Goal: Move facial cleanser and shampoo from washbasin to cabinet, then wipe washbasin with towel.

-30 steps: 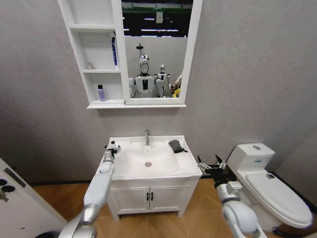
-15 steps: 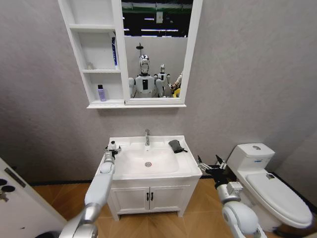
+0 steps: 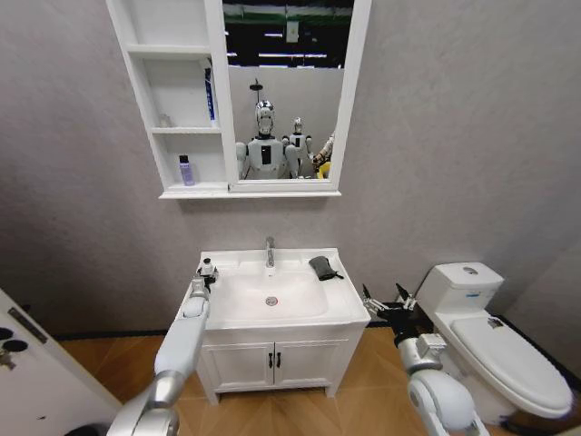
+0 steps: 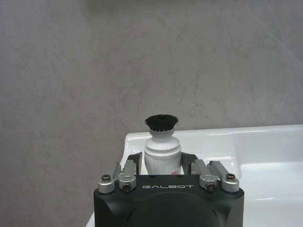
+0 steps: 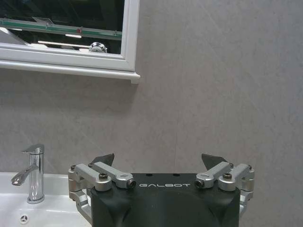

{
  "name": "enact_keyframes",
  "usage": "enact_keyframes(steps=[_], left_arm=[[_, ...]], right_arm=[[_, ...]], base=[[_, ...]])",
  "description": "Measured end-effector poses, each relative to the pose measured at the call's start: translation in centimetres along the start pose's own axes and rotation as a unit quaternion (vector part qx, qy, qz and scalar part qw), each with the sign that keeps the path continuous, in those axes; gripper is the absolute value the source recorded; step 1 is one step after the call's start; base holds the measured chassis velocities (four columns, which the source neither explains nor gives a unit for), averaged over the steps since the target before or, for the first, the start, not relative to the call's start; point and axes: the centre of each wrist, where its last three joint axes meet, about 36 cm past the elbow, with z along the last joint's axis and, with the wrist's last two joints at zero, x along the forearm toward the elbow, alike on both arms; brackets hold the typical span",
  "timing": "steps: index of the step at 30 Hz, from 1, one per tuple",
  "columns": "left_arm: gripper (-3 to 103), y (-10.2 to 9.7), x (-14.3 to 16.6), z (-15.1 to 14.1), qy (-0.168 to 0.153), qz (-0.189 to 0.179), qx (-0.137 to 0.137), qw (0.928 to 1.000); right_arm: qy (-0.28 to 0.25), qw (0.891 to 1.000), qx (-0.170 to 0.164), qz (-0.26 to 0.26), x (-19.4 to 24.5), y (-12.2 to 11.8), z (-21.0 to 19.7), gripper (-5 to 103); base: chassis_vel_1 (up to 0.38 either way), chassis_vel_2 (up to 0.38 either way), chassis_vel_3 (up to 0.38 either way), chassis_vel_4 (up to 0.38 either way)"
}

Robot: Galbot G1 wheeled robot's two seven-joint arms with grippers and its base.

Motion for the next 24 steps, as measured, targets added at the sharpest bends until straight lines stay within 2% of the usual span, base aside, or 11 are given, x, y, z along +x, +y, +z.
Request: enact_keyframes(steps=[2,8,12,15,16,18,19,20,23,24], left_arm=[[39,0.3,-0.1,-0.1,-0.001,-0.001,0.0,1.0],[38,1.2,0.2,-0.4,-0.007,-0.003,-0.004,1.0],[38,1.8,1.2,-1.7,-0.014,-0.007,-0.008,0.9999],[38,2.4,3.4,-4.9,-0.017,-0.019,-0.006,0.9996],[38,2.4,3.4,-4.9,-0.017,-0.019,-0.006,0.9996],[38,3.3,5.6,-7.8,-0.037,-0.028,-0.024,0.9986],[38,3.3,7.2,-10.0,-0.061,-0.024,-0.033,0.9973],[38,3.3,7.2,-10.0,-0.061,-0.024,-0.033,0.9973],[38,2.6,11.3,-15.8,-0.098,-0.006,-0.027,0.9948],[38,2.6,11.3,-15.8,-0.098,-0.006,-0.027,0.9948]], right_arm=[[0.0,1.0,0.001,0.0,0.0,0.0,-0.1,100],[-0.001,1.0,0.002,0.0,-0.1,0.0,-0.3,100],[0.0,1.0,0.001,0.001,0.0,0.1,-0.3,100],[0.002,1.0,0.001,0.002,0.1,0.3,-0.1,100],[0.002,1.0,0.001,0.002,0.1,0.3,-0.1,100],[0.003,1.0,0.001,0.002,0.1,0.3,-0.1,100],[0.003,1.0,0.002,0.002,0.1,0.3,-0.1,100],[0.003,1.0,0.002,0.002,0.1,0.3,-0.1,100],[0.001,1.0,0.001,0.0,0.0,0.5,-0.1,100],[0.001,1.0,0.001,0.0,0.0,0.5,-0.1,100]], base=[[0.0,0.0,0.0,0.0],[0.0,0.0,0.0,0.0],[0.0,0.0,0.0,0.0],[0.0,0.0,0.0,0.0],[0.0,0.0,0.0,0.0],[0.0,0.0,0.0,0.0],[0.0,0.0,0.0,0.0],[0.0,0.0,0.0,0.0],[0.0,0.0,0.0,0.0],[0.0,0.0,0.0,0.0]])
